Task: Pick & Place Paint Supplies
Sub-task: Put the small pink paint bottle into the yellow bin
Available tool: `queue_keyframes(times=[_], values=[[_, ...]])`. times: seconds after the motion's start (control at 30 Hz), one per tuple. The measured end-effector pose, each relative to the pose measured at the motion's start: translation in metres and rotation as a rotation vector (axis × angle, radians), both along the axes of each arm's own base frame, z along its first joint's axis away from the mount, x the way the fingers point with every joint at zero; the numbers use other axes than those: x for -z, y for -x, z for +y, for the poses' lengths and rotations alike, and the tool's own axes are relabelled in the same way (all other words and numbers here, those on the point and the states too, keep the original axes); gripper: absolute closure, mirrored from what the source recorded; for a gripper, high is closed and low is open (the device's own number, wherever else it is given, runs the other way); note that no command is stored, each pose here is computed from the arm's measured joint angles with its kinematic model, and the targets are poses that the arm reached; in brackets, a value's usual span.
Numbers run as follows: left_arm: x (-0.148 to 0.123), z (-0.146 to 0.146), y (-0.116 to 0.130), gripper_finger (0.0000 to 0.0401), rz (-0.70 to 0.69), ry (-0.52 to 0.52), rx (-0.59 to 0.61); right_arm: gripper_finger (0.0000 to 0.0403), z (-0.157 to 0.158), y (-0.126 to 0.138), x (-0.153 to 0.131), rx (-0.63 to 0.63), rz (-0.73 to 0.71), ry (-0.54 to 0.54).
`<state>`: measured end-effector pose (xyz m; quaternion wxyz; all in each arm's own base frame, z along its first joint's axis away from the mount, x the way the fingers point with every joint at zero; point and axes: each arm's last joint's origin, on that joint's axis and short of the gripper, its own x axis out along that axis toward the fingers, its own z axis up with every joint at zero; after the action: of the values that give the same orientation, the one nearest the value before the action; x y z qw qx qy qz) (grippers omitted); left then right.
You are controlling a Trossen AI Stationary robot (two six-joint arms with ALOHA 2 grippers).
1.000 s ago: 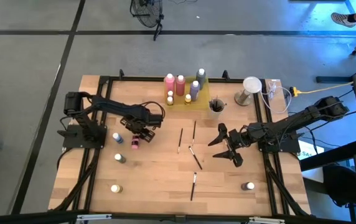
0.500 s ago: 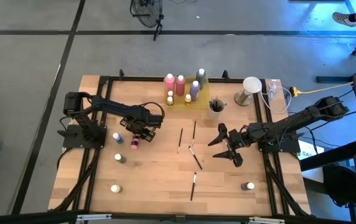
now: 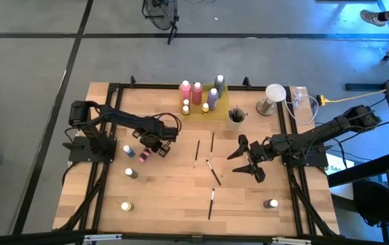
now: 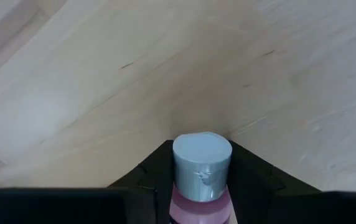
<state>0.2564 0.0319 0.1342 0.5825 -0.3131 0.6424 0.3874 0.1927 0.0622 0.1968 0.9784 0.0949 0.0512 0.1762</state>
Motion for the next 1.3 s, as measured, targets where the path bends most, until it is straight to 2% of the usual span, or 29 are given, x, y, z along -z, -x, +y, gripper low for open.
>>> queue_keyframes(times=[0.27,0.37,0.43,0.63,1.03,1.17,1.3], values=[[-0.003,0.001,-0.004,0.0286,-0.011,-0.012,0.064,0.0151,0.0,0.0,0.0,0.0,0.0,0.0],[-0.008,0.002,-0.012,0.0286,-0.038,-0.069,0.076,0.0151,0.0,0.0,0.0,-0.001,0.0,0.0],[-0.017,0.003,-0.021,0.0286,-0.083,-0.117,0.091,0.0151,0.0,0.0,0.0,-0.001,0.0,0.0],[-0.043,0.004,-0.042,0.0286,-0.165,-0.145,0.175,0.0151,0.0,0.0,0.0,-0.001,0.0,0.0],[-0.103,0.001,-0.078,0.0286,-0.309,-0.388,0.372,0.0151,0.0,0.0,0.001,-0.006,0.006,0.001],[-0.119,0.004,-0.08,0.0286,-0.315,-0.478,0.428,0.0151,0.002,0.001,0.0,-0.017,0.002,0.004],[-0.144,0.006,-0.072,0.0286,-0.405,-0.522,0.441,0.0151,0.006,0.002,-0.001,-0.036,-0.023,0.016]])
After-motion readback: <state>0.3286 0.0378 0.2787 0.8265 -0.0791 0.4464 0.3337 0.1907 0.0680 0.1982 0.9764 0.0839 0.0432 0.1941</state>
